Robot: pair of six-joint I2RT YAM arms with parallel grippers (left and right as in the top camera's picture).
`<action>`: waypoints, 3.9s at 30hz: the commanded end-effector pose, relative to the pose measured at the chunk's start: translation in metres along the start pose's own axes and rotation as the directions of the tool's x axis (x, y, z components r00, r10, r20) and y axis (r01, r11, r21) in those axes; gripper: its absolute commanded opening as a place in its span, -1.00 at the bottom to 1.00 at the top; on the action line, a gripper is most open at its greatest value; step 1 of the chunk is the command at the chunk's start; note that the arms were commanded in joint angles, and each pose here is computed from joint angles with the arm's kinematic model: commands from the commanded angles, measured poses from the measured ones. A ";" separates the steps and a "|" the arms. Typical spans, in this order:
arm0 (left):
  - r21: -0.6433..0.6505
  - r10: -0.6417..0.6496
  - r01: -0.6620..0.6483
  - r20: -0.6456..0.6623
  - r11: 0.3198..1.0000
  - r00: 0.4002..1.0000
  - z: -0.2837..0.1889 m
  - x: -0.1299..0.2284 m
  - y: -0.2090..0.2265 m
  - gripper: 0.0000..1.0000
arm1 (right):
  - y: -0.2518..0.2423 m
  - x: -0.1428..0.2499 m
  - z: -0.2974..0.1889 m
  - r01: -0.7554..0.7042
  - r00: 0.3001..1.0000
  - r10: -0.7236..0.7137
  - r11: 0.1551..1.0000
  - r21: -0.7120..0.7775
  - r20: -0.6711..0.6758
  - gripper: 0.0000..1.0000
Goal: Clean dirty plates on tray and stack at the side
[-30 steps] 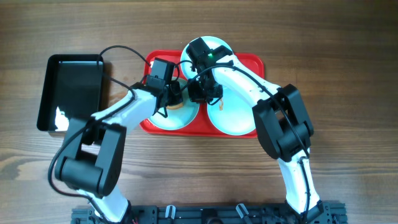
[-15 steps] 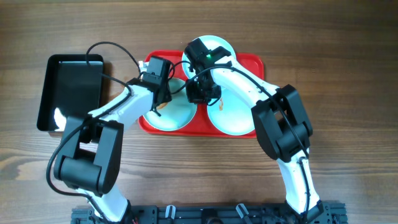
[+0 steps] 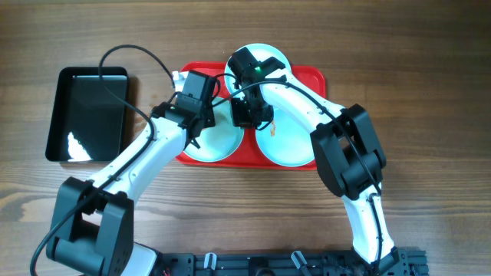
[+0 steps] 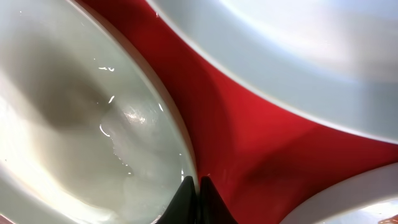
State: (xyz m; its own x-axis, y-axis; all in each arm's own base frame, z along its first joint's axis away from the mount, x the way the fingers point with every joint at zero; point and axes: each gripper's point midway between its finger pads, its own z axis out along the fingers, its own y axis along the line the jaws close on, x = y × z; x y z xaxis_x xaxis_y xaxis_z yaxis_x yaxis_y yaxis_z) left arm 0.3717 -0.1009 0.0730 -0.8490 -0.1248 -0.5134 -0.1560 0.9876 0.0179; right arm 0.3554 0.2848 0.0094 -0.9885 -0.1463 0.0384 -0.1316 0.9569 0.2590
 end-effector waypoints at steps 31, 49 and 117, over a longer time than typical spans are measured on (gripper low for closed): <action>-0.106 -0.143 0.169 0.219 0.980 0.965 -0.075 -0.054 0.020 -0.92 | 0.004 -0.018 -0.049 0.047 0.995 -0.046 0.999 -0.016 0.091 -0.91; 0.035 -0.130 0.128 0.050 0.991 0.990 -0.094 -0.019 0.006 -0.92 | -0.051 -0.011 -0.183 0.028 0.908 -0.221 0.880 0.475 0.356 -0.91; -0.115 -0.385 0.371 -0.159 0.922 0.909 -0.048 -0.001 0.093 -0.92 | -0.044 -0.020 -0.180 0.025 0.962 0.004 0.994 -0.103 0.272 -0.91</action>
State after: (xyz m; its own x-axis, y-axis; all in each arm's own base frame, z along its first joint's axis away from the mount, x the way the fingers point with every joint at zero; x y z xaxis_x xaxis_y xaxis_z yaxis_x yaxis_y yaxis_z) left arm 0.3335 -0.0143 0.1170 -0.7973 -0.4972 -0.3422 -0.5063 0.8596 -0.0693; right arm 0.3893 0.2206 0.1624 -0.9078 -0.2398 -0.3441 -0.2604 0.9654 0.0142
